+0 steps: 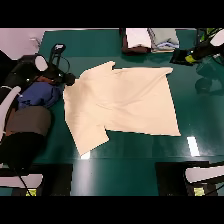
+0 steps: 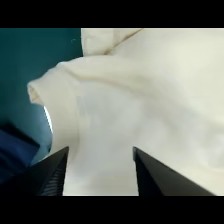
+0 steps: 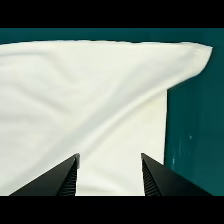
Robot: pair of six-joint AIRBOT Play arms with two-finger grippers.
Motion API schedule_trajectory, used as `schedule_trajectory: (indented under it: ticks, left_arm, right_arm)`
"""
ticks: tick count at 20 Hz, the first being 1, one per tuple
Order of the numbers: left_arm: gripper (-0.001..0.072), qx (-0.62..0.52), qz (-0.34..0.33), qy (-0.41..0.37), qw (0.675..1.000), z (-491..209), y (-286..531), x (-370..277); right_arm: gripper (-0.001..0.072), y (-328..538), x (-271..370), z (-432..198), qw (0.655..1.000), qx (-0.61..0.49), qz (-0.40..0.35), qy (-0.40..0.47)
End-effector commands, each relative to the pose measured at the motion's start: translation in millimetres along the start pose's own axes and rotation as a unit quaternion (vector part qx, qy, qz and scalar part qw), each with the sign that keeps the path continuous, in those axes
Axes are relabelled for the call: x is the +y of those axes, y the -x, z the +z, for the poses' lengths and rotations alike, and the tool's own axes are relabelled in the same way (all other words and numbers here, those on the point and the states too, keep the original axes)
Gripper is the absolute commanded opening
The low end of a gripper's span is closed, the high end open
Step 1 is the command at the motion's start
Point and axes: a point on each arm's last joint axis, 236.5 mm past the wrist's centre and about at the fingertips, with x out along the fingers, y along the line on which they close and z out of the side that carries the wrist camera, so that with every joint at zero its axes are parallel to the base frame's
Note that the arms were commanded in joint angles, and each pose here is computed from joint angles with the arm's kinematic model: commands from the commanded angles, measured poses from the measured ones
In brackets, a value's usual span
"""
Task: Fold the shirts.
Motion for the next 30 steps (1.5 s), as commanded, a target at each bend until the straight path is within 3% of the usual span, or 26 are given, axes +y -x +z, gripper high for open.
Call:
schedule_trajectory:
  ticks: [1, 8, 9, 10, 13, 17, 23, 24, 26, 28, 29, 30]
  left_arm:
    - [0.048, 0.067, 0.016, 0.032, 0.997, -41, 33, 13]
    - [0.048, 0.158, -0.001, 0.1, 0.982, -162, 38, -4]
    - [0.048, 0.165, -0.001, 0.1, 0.981, -172, 37, -5]
    - [0.048, 0.171, -0.001, 0.101, 0.98, -178, 37, -6]
    - [0.0481, 0.17, -0.01, 0.106, 0.98, -179, 36, -10]
    - [0.048, 0.16, -0.021, 0.113, 0.98, -174, 35, -15]
    - [0.048, 0.159, -0.021, 0.113, 0.981, -173, 35, -15]
    - [0.0481, 0.159, -0.021, 0.113, 0.981, -173, 35, -15]
    - [0.0481, 0.162, -0.021, 0.113, 0.98, -174, 35, -15]
    - [0.0482, 0.178, -0.022, 0.111, 0.977, -182, 38, -17]
    - [0.0483, 0.184, -0.022, 0.108, 0.977, -185, 38, -17]
    - [0.0551, 0.189, -0.022, 0.108, 0.976, -188, 38, -17]
  right_arm:
    - [0.045, 40, -37, -31, 0.997, 0.056, -0.05, -0.006]
    - [0.0456, 49, -83, -196, 0.972, 0.203, -0.093, -0.067]
    - [0.0545, 44, -85, -229, 0.965, 0.232, -0.092, -0.077]
    - [0.0583, 40, -86, -259, 0.958, 0.256, -0.091, -0.088]
    - [0.0575, 31, -85, -323, 0.943, 0.305, -0.088, -0.104]
    - [0.0572, 20, -73, -361, 0.934, 0.328, -0.067, -0.122]
    - [0.0545, -2, -54, -361, 0.934, 0.323, -0.027, -0.154]
    - [0.0476, -2, -53, -362, 0.934, 0.324, -0.029, -0.147]
    - [0.0441, -3, -48, -359, 0.938, 0.318, -0.026, -0.132]
    - [0.004, -2, -40, -353, 0.946, 0.304, -0.024, -0.111]
    - [0.0016, 0, -38, -351, 0.949, 0.297, -0.022, -0.105]
    - [0.0016, 2, -36, -349, 0.951, 0.292, -0.022, -0.101]
